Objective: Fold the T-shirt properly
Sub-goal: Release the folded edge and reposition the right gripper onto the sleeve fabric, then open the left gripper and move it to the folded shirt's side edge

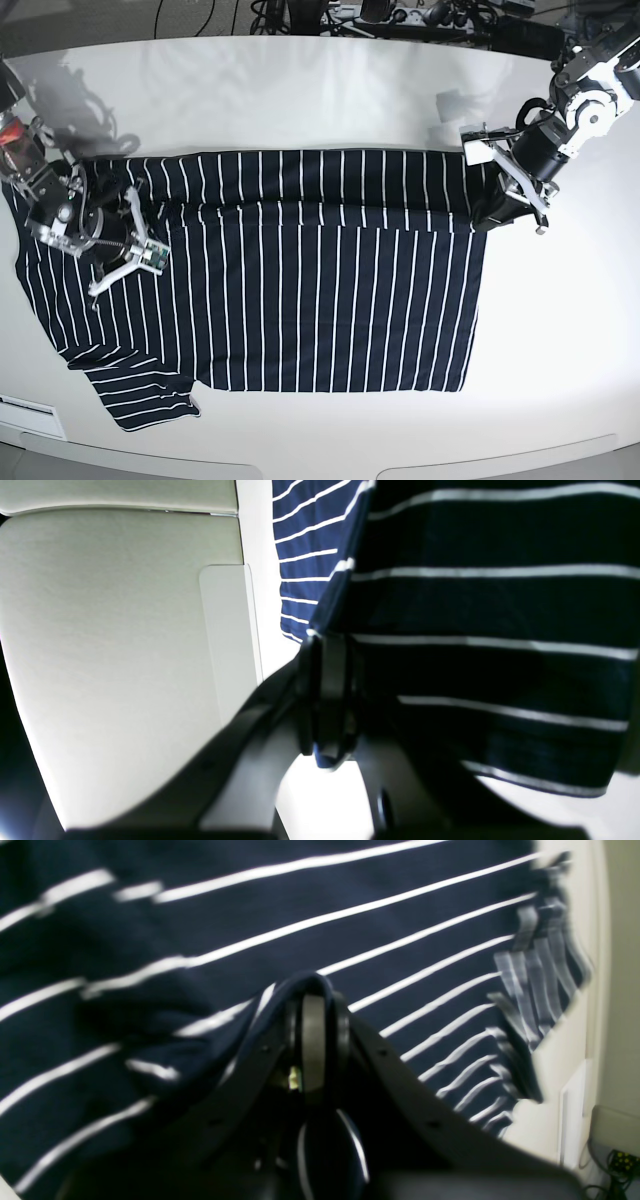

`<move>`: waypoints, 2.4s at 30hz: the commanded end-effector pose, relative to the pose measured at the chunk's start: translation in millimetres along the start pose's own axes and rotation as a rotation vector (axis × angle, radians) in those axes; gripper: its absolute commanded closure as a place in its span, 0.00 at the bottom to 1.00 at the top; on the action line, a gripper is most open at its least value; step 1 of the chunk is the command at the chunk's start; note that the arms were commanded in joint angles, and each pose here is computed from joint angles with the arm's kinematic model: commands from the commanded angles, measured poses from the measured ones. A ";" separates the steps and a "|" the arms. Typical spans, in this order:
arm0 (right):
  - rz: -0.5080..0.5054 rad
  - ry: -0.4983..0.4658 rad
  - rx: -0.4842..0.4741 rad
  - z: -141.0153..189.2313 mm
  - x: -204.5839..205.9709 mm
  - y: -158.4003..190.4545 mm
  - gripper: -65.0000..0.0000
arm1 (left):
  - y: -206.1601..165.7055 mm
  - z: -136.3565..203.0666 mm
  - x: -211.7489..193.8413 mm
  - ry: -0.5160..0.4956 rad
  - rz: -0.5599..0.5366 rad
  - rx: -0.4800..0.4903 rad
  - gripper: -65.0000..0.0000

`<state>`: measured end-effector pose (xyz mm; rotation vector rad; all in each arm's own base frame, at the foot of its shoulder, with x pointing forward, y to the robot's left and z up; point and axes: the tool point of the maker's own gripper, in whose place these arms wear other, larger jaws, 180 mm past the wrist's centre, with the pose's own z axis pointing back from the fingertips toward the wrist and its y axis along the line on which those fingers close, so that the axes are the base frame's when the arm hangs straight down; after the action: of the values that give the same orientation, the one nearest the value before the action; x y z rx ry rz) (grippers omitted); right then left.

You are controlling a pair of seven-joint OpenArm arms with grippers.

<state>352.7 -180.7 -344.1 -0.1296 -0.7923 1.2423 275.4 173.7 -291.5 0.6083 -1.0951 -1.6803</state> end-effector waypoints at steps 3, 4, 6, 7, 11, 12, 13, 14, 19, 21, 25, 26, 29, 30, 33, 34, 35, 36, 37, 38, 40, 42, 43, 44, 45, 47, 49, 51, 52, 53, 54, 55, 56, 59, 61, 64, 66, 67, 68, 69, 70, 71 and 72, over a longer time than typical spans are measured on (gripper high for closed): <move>-0.012 -0.045 -0.043 10.3 15.5 -30.9 1.00 | 15.3 1.8 -3.2 0.000 -0.024 0.042 1.00; -0.017 -0.054 -0.046 11.2 18.8 -34.6 1.00 | 15.3 1.8 -3.2 0.000 -0.024 0.042 1.00; -0.024 -0.066 -0.053 12.3 22.6 -39.1 1.00 | 15.3 1.8 -3.2 0.000 -0.024 0.042 1.00; -0.026 -0.068 -0.054 12.5 23.2 -39.9 1.00 | 15.2 1.8 -3.2 0.000 -0.023 0.041 1.00; -0.026 -0.067 -0.053 12.4 22.9 -39.7 1.00 | 14.1 1.7 -3.4 0.001 0.003 0.035 1.00; -0.028 -0.065 -0.060 12.6 22.3 -41.0 1.00 | 14.2 1.7 -3.5 0.001 0.003 0.036 1.00; -0.038 -0.059 -0.080 12.7 21.3 -44.6 1.00 | 14.4 1.7 -3.8 0.003 0.002 0.036 1.00; -0.050 -0.059 -0.105 13.1 21.1 -49.0 1.00 | 15.4 1.7 -5.1 0.010 0.002 0.042 1.00; -0.078 -0.045 -0.162 14.3 17.9 -59.2 1.00 | 29.1 1.9 -19.9 0.070 0.014 0.109 1.00; -0.079 -0.029 -0.161 14.2 15.0 -59.0 1.00 | 29.2 1.5 -25.6 0.085 0.027 0.106 1.00; -0.082 0.024 -0.154 13.8 5.3 -56.8 1.00 | 26.3 1.5 -26.4 0.088 0.037 0.094 1.00; -0.083 0.035 -0.154 13.9 3.1 -56.6 1.00 | 24.8 1.9 -26.1 0.088 0.038 0.090 1.00; -0.096 0.076 -0.171 14.5 -5.0 -58.4 1.00 | 19.4 2.9 -25.1 0.087 0.042 0.075 1.00; -0.104 0.093 -0.190 15.4 -8.3 -61.5 1.00 | 17.5 3.3 -24.8 0.087 0.043 0.070 1.00; -0.099 0.150 -0.285 20.6 -19.0 -77.5 1.00 | 9.4 5.2 -23.1 0.085 0.050 0.050 1.00; -0.096 0.166 -0.315 22.7 -21.9 -82.6 1.00 | 7.3 5.8 -22.5 0.084 0.051 0.046 1.00; -0.094 0.179 -0.335 24.2 -24.2 -85.9 1.00 | 5.7 6.1 -21.9 0.082 0.053 0.041 1.00; -0.094 0.182 -0.339 24.5 -24.8 -86.5 1.00 | 5.7 6.1 -21.7 0.081 0.054 0.042 1.00; -0.094 0.182 -0.338 24.5 -24.8 -86.4 1.00 | 6.1 6.0 -21.9 0.081 0.053 0.043 1.00; -0.094 0.182 -0.337 24.4 -24.7 -86.1 1.00 | 6.9 6.0 -21.9 0.081 0.048 0.045 1.00; -0.100 0.196 -0.336 24.8 -27.2 -85.7 1.00 | 7.1 6.0 -21.7 0.080 0.038 0.047 1.00; -0.113 0.208 -0.349 25.9 -29.9 -87.2 1.00 | 7.1 6.0 -21.7 0.080 0.039 0.047 1.00; -0.116 0.209 -0.352 26.1 -30.2 -87.6 1.00 | 7.2 6.0 -21.7 0.080 0.039 0.047 1.00; -0.117 0.209 -0.352 25.8 -30.6 -86.7 1.00 | 7.5 6.0 -21.7 0.080 0.038 0.049 1.00; -0.117 0.209 -0.349 25.5 -31.0 -85.6 1.00 | 8.7 6.1 -21.7 0.080 0.040 0.056 1.00; -0.117 0.212 -0.341 24.5 -32.2 -82.4 1.00 | 14.7 6.4 -21.8 0.080 0.048 0.089 1.00; -0.119 0.213 -0.339 24.1 -33.1 -80.8 1.00 | 29.9 7.5 -22.0 0.076 0.054 0.167 0.91; -0.129 0.213 -0.357 25.2 -33.3 -83.7 1.00 | 46.5 8.5 -23.5 0.077 0.055 0.241 0.66; -0.140 0.212 -0.375 26.5 -33.7 -86.7 0.92 | 54.8 8.6 -24.3 0.076 0.058 0.273 0.58; -0.150 0.211 -0.392 27.6 -34.0 -89.3 0.85 | 60.9 8.8 -25.5 0.077 0.065 0.295 0.55; -0.157 0.211 -0.403 28.3 -34.4 -90.8 0.78 | 65.4 8.8 -26.9 0.080 0.081 0.312 0.55; -0.160 0.211 -0.409 28.7 -34.4 -91.8 0.74 | 68.4 9.5 -28.4 0.083 0.102 0.327 0.55; -0.161 0.211 -0.409 28.8 -34.6 -91.8 0.71 | 70.0 10.3 -29.3 0.085 0.122 0.339 0.55; -0.160 0.214 -0.409 28.9 -35.0 -91.7 0.71 | 64.7 9.6 -33.4 0.098 0.199 0.318 0.55; -0.161 0.214 -0.409 28.9 -35.0 -91.7 0.71 | 65.1 9.8 -35.5 0.104 0.229 0.322 0.60; -0.168 0.213 -0.421 29.6 -35.0 -93.5 0.71 | 85.5 18.7 -40.2 0.113 0.260 0.450 0.94; -0.223 0.203 -0.507 35.1 -35.3 -105.6 0.75 | 100.4 26.8 -42.8 0.114 0.273 0.546 1.00; -0.251 0.198 -0.562 39.7 -36.3 -113.4 0.84 | 102.4 27.4 -39.2 0.095 0.267 0.555 1.00; -0.262 0.194 -0.606 44.2 -37.0 -120.0 0.96 | 103.6 27.3 -34.2 0.070 0.263 0.557 1.00; -0.254 0.194 -0.644 48.4 -36.9 -126.2 1.00 | 105.2 27.6 -29.7 0.049 0.261 0.560 1.00; -0.239 0.196 -0.670 51.7 -36.6 -130.8 1.00 | 106.2 27.8 -27.0 0.036 0.270 0.562 1.00; -0.227 0.195 -0.691 54.2 -36.0 -134.3 1.00 | 107.9 28.0 -25.8 0.030 0.286 0.564 1.00; -0.221 0.196 -0.718 57.4 -36.0 -138.1 1.00 | 107.8 27.9 -25.7 0.030 0.309 0.561 1.00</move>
<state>413.4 -271.3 -278.2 -0.6628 -0.9537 0.6965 311.0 199.4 -203.5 0.7322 -1.5092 -1.0792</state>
